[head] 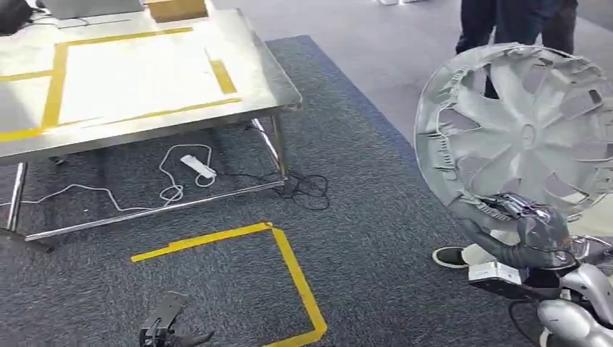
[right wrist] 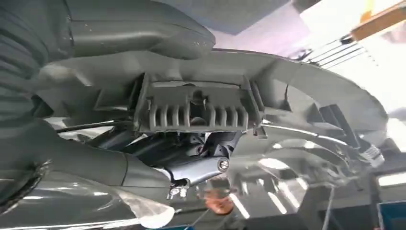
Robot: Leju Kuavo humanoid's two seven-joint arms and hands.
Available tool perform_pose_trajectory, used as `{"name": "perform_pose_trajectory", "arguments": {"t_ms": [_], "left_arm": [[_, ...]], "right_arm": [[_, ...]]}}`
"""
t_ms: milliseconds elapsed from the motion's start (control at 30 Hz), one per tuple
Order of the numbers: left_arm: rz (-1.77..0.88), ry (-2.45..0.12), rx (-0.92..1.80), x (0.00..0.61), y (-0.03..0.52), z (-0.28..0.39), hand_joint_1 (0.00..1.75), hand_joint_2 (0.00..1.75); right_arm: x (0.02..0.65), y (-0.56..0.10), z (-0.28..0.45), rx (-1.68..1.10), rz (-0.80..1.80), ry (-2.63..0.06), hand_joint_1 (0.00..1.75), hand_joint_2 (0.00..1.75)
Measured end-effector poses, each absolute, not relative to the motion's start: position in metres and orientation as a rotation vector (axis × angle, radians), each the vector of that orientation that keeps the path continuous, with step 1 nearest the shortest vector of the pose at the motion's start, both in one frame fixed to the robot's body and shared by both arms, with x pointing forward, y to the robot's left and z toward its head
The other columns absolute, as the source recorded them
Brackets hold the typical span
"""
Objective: Take the parts from the cabinet and place them on the table.
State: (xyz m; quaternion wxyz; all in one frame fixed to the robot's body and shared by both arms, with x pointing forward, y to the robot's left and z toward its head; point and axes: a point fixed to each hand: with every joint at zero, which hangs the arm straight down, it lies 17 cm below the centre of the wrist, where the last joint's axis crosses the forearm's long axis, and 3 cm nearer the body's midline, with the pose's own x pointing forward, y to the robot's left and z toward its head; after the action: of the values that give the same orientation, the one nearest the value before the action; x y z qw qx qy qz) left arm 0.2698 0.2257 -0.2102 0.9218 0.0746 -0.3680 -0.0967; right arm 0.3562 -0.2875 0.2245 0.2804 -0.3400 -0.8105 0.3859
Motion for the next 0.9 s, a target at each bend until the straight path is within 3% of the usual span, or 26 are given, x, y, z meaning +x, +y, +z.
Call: {"name": "perform_pose_trajectory", "arguments": {"t_ms": [900], "left_arm": [[-0.203, -0.748, 0.162, 0.276, 0.232, -0.209, 0.00, 1.75]], "right_arm": [[0.358, -0.287, 0.243, -0.963, 1.013, -2.218, 1.75, 1.75]]}}
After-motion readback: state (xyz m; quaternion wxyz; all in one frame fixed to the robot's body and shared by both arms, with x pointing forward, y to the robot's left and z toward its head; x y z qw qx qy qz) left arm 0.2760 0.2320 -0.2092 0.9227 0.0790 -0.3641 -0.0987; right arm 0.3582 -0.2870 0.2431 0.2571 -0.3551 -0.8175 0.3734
